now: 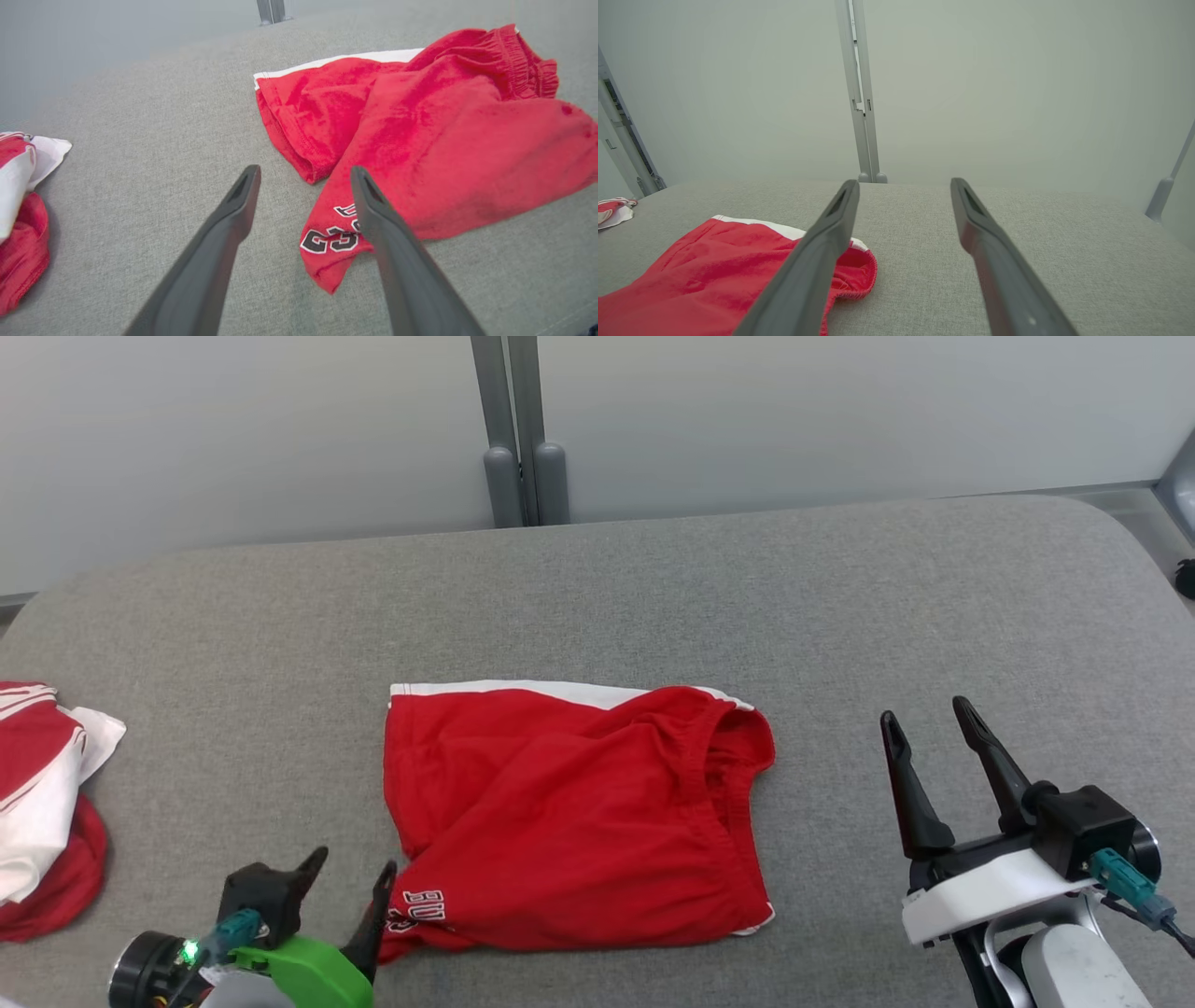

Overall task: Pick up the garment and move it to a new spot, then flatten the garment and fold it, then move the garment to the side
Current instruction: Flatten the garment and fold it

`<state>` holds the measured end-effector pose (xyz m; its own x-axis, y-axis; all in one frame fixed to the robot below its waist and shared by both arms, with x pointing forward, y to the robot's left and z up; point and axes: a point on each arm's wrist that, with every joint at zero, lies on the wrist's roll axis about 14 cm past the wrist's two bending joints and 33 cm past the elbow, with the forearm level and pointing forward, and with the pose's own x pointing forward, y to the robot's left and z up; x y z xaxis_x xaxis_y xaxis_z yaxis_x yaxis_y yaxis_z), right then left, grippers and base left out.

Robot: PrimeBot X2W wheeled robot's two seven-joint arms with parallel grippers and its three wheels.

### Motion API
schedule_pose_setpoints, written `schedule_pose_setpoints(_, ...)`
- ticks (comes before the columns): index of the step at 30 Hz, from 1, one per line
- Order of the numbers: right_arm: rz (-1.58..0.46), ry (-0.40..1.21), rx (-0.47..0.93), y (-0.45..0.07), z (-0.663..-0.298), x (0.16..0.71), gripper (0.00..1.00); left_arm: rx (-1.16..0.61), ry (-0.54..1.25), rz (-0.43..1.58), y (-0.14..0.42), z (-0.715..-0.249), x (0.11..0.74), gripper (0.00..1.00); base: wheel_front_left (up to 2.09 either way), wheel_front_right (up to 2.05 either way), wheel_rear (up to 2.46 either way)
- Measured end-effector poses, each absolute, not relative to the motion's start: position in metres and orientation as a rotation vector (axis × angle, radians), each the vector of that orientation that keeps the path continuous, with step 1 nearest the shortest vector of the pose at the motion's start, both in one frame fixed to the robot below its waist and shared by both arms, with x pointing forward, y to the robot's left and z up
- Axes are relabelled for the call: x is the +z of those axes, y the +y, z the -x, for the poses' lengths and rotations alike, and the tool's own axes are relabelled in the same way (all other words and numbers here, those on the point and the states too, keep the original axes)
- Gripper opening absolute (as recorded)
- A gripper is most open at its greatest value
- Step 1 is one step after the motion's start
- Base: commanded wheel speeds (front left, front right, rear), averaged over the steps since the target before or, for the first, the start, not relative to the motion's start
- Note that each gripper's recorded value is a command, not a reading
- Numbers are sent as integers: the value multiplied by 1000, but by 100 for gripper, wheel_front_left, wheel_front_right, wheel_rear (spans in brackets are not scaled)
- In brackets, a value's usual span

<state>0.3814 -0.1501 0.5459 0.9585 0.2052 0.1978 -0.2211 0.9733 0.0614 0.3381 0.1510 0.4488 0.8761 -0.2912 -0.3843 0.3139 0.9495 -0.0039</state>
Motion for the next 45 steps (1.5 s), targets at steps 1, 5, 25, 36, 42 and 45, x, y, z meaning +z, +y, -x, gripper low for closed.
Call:
schedule_pose_setpoints(1,-86,-193,218,-149,-380,546,100,-291,350,-42,153,-341,457,100,0,0,0)
schedule_pose_setpoints(5,-94,-190,225,-146,-376,546,100,-201,175,22,160,-351,490,100,0,0,0)
schedule_pose_setpoints(25,-151,138,447,-81,-370,478,100,-49,62,131,184,-344,494,100,0,0,0)
schedule_pose_setpoints(36,-154,468,583,-45,-358,425,100,23,85,143,204,-332,486,100,0,0,0)
schedule_pose_setpoints(42,-156,523,590,-42,-358,413,47,41,94,145,210,-331,483,100,0,0,0)
schedule_pose_setpoints(45,-158,525,595,-39,-359,411,0,47,100,147,212,-332,481,100,0,0,0)
